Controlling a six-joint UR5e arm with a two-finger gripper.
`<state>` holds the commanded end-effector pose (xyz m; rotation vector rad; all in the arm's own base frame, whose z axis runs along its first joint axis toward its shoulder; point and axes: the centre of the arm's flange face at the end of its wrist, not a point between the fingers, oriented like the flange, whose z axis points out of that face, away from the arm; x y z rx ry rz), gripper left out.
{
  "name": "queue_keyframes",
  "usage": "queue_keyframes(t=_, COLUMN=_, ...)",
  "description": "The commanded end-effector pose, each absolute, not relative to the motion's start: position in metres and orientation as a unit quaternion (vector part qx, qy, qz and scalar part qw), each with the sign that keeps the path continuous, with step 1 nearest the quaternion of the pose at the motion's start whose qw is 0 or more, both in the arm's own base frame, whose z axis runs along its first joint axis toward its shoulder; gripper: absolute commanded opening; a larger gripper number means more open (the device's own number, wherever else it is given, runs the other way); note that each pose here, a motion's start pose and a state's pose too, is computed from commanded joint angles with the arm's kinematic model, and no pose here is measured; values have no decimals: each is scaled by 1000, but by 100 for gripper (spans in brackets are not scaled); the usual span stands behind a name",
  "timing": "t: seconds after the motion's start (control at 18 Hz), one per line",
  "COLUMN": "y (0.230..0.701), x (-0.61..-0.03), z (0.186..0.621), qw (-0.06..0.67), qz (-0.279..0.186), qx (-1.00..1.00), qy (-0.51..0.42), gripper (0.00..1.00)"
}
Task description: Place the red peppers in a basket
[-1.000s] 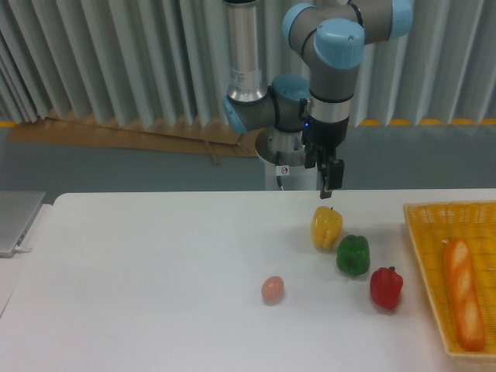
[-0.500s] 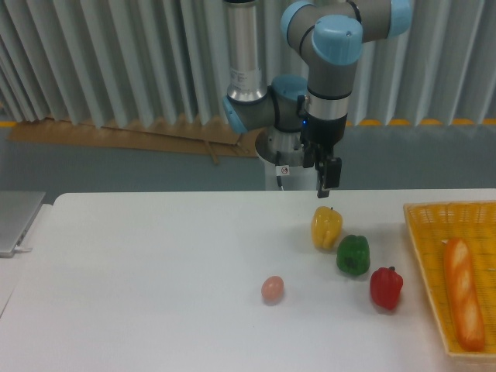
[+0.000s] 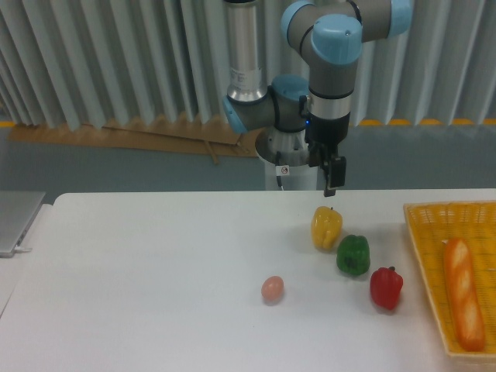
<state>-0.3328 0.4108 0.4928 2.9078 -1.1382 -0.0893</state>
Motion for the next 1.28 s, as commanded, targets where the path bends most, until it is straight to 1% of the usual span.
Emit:
queue_keyframes(t=0.22, y=409, x=-335, z=490, qw=21, qz=-35, qx=931, qy=-364, gripper=100)
queue_keyframes(t=0.39, y=409, x=-335, z=474, qw=24, qz=-24, qx=932, qy=-362, gripper=100)
queue_keyframes(t=0.61, y=410, x=-340, z=453, qw=15, qz=-51, qx=930, qy=-363, gripper=100)
queue_keyframes(t=0.78, y=412, x=-339, z=446, qw=12, qz=-46, qx=921, qy=-386, gripper=100)
queue_keyframes(t=0.83, y=412, x=-338, z=446, qw=10, qz=-46, qx=924, qy=-379, gripper=100)
queue_keyframes(t=0.89, y=413, x=-336, z=447, qw=3, qz=-42, qx=935, qy=-353, gripper=100)
queue_keyframes(t=1.0, y=415, x=-333, z=446, qw=-14, qz=-33, qx=964, qy=-265, gripper=100)
queue_keyframes(t=1.06, y=415, x=-331, z=444, qw=-13, qz=-26, qx=969, qy=-245, gripper=100)
queue_keyframes(t=1.11, y=414, x=-331, z=443, qw=-11, qz=-19, qx=972, qy=-232, gripper=100)
queue_keyframes(t=1.28, y=405, x=-342, z=442, qw=-2, qz=-29, qx=977, qy=-212, gripper=100)
